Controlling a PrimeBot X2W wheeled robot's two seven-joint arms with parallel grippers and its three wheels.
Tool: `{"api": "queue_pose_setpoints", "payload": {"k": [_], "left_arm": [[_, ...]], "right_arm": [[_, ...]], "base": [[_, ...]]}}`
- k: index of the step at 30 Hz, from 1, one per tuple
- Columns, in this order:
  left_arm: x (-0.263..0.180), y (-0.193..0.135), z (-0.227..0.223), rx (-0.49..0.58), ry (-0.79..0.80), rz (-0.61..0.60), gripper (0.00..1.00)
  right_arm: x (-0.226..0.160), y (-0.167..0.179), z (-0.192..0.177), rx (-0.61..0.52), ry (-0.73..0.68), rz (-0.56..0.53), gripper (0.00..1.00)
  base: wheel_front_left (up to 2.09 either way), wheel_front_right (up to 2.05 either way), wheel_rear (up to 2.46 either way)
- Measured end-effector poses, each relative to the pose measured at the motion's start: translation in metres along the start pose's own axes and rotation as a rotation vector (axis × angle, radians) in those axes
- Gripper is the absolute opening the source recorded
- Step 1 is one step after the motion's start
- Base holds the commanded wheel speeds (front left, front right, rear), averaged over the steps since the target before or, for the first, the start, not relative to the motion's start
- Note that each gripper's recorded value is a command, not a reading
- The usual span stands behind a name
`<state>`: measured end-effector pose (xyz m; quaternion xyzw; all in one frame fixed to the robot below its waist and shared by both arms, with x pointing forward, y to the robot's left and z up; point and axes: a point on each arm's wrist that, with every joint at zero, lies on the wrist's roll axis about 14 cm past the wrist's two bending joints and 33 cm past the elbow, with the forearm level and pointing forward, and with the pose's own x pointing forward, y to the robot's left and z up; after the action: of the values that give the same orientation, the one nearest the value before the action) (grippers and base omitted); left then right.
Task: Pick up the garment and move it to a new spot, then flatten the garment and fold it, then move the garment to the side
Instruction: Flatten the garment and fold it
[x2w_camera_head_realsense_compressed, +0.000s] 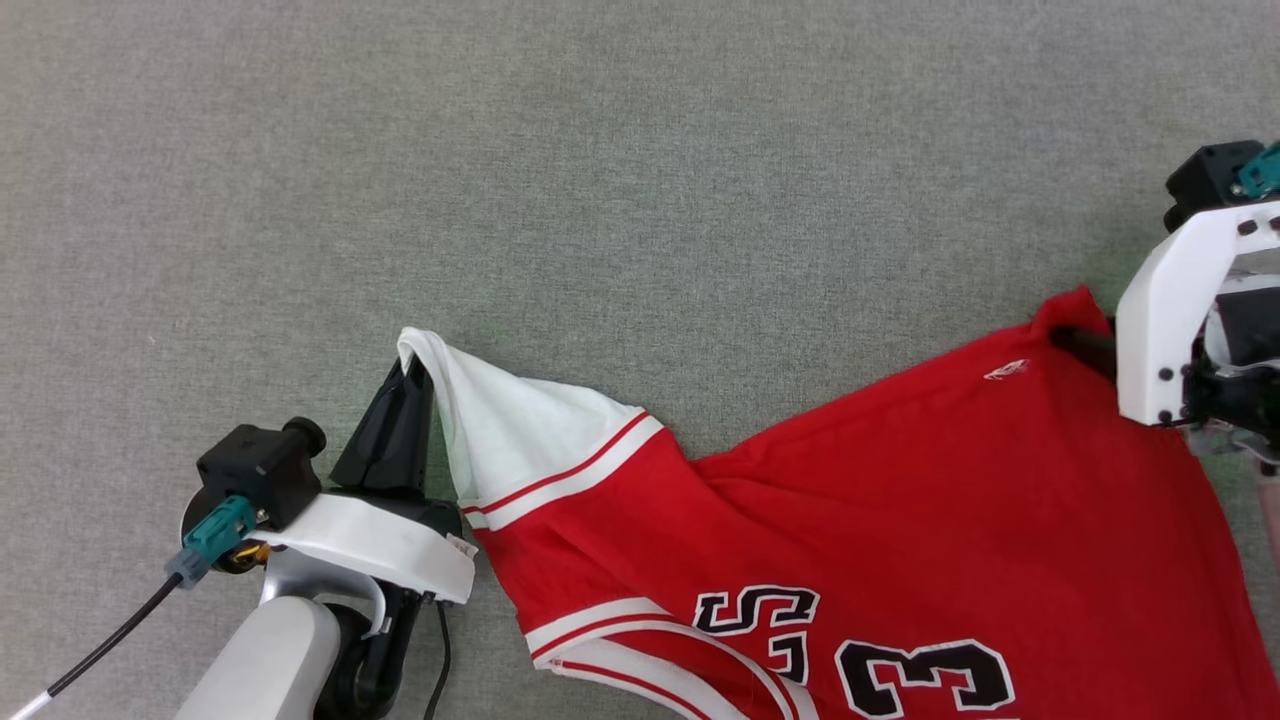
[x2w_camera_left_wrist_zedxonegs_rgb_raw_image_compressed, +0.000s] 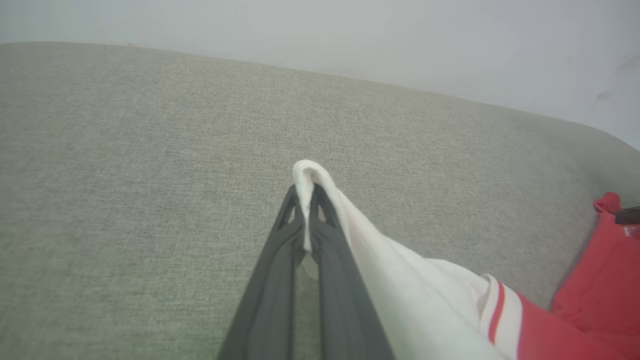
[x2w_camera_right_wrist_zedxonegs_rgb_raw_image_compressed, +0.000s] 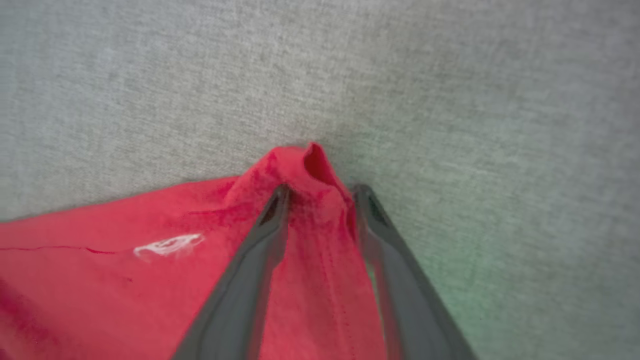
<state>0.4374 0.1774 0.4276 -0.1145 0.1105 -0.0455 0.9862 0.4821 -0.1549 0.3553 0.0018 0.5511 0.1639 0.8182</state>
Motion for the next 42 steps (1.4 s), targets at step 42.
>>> {"api": "queue_pose_setpoints", "payload": {"k": [42], "left_arm": [[0.097,-0.027,0.363,0.246,-0.647,-0.052,0.00]], "right_arm": [[-0.275,-0.029,0.222,-0.111,-1.153,-0.289,0.00]], "base": [[0.00,0.00,0.00]]}}
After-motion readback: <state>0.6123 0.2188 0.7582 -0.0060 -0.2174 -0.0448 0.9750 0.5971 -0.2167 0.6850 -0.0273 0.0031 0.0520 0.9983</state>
